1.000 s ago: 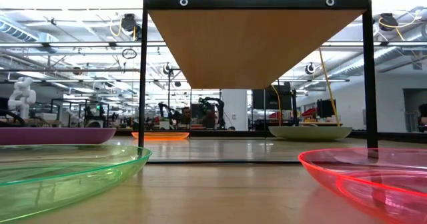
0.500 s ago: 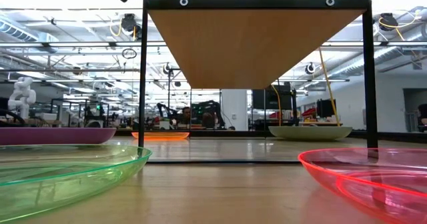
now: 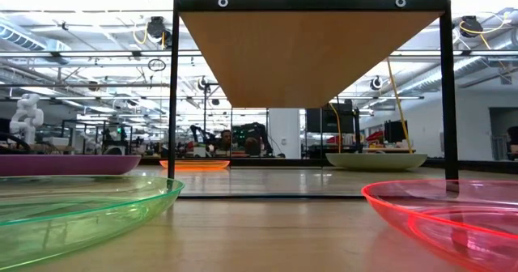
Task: Place and stack plates onto a shelf
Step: Stack the violet plate on top of the pink plate on the shelf
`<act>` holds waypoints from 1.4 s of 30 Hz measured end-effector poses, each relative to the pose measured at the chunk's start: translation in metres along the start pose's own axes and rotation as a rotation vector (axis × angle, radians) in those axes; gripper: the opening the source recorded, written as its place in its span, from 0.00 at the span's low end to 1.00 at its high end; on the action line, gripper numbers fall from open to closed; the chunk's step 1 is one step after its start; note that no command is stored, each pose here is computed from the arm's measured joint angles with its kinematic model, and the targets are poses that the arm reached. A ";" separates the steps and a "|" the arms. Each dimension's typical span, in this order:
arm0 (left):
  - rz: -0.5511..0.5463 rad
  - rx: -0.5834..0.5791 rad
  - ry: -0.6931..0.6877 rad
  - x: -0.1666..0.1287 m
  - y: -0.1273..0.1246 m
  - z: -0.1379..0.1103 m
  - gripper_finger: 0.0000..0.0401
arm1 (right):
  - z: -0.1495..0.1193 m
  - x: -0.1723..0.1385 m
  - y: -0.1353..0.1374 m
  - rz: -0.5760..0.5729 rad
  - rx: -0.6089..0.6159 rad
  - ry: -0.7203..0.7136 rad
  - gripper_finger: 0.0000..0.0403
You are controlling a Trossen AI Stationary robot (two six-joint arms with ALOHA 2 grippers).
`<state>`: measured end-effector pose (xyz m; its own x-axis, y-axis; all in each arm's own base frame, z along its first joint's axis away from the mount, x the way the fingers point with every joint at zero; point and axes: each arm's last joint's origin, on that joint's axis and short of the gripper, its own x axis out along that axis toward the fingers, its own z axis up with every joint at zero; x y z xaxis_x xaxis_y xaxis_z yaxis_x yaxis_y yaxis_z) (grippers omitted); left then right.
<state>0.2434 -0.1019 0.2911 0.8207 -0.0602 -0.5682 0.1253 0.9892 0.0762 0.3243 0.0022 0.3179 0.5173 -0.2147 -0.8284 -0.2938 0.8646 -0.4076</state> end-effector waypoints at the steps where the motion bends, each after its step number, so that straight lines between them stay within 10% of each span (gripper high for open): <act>1: 0.000 0.000 -0.001 0.000 0.000 0.000 0.08 | 0.000 0.000 0.001 0.017 0.007 -0.006 0.00; 42: 0.001 0.057 -0.008 0.000 0.000 0.001 0.08 | 0.001 0.008 0.020 0.032 0.042 -0.035 0.09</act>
<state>0.2439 -0.1019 0.2917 0.8251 -0.0610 -0.5617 0.1560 0.9801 0.1228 0.3237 0.0179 0.3036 0.5365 -0.1714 -0.8263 -0.2766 0.8894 -0.3640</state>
